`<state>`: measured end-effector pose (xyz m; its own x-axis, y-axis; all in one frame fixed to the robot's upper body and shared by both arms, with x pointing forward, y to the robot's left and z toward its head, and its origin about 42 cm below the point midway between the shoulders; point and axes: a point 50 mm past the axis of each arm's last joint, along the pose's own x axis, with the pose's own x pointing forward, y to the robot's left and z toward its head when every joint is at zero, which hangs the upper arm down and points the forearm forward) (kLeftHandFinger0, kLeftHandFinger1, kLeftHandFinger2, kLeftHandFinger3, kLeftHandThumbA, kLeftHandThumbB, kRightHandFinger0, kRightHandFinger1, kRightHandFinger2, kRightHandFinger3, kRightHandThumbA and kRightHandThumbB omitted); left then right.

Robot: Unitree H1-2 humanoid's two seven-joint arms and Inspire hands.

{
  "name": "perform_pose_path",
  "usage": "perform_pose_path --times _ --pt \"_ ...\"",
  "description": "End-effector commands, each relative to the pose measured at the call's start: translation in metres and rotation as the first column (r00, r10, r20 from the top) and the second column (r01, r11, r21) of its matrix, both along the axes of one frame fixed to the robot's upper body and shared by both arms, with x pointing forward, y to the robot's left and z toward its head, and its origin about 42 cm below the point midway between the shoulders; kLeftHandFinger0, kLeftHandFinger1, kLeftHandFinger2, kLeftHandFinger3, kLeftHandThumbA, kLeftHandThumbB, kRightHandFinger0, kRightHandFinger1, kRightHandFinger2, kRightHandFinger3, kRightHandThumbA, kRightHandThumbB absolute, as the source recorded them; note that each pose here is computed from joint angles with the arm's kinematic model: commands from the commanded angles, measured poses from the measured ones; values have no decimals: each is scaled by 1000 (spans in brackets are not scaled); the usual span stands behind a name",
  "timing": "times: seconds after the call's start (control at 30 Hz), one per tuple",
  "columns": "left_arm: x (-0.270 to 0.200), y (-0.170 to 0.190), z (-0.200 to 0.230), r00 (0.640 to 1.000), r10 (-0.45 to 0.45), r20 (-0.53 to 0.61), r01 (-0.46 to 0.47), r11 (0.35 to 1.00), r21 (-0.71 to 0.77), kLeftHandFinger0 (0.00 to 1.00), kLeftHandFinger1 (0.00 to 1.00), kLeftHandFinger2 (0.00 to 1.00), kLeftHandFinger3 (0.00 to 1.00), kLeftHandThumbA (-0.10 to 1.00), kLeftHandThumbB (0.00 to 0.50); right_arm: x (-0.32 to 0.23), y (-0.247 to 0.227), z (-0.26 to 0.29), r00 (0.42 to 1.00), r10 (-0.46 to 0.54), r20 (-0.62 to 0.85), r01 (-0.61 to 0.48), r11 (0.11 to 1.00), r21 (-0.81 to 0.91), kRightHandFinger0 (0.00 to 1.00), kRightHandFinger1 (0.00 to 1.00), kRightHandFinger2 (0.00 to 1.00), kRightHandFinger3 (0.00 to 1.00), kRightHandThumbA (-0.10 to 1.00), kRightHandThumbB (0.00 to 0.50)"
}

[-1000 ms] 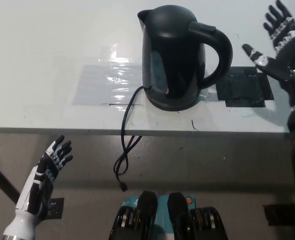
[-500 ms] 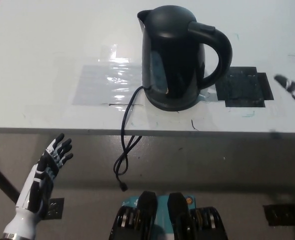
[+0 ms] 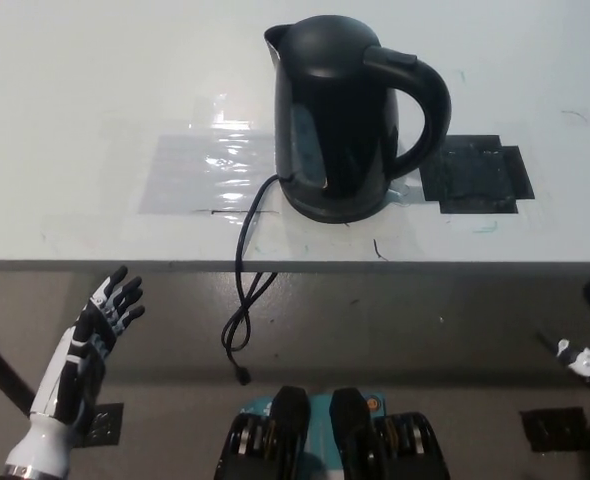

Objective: A kettle and its base are kept separately on the desk infront of the robot and the robot uses its right hand to lift the kettle by its handle and places it on its base to align it correctly.

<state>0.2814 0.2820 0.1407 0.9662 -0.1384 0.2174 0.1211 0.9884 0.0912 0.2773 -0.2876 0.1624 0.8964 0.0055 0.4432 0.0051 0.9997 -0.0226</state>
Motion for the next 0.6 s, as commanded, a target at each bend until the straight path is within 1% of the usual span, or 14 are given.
perform_pose_path --times 0.0,0.07,0.1,0.13,0.3,0.33,0.43,0.57 --pt "-2 0 7 999 -12 47 12 1000 -8 1000 1000 1000 1000 1000 125 4 15 -11 998 20 52 -20 1000 11 1000 1000 1000 1000 1000 405" --pt "-2 1 9 999 -10 50 10 1000 -4 1000 1000 1000 1000 1000 115 11 20 -22 999 33 19 -33 999 -10 1000 1000 1000 1000 1000 368" --pt "-1 2 10 999 -10 51 10 1000 -3 1000 1000 1000 1000 1000 116 12 21 -25 999 35 13 -35 999 -17 1000 1000 1000 1000 1000 367" --pt "-1 2 10 998 -10 55 10 1000 2 1000 1000 1000 1000 1000 101 14 21 -29 999 34 -2 -34 999 -40 1000 1000 1000 1000 1000 364" --pt "3 -1 13 998 -12 57 12 1000 2 1000 1000 1000 1000 1000 114 18 18 -37 999 29 -24 -30 999 -33 1000 1000 1000 1000 1000 370" --pt "3 -1 13 999 -14 52 14 1000 -4 1000 1000 1000 1000 1000 120 17 18 -39 999 27 -31 -28 999 -34 1000 1000 1000 1000 1000 380" --pt "2 -2 12 999 -15 51 16 1000 -5 1000 1000 1000 1000 1000 117 17 18 -41 999 29 -37 -30 999 -33 1000 1000 1000 1000 1000 365" --pt "3 -2 12 998 -14 61 14 1000 10 1000 1000 1000 1000 1000 122 18 17 -42 999 29 -44 -30 999 -29 1000 1000 1000 1000 1000 373"
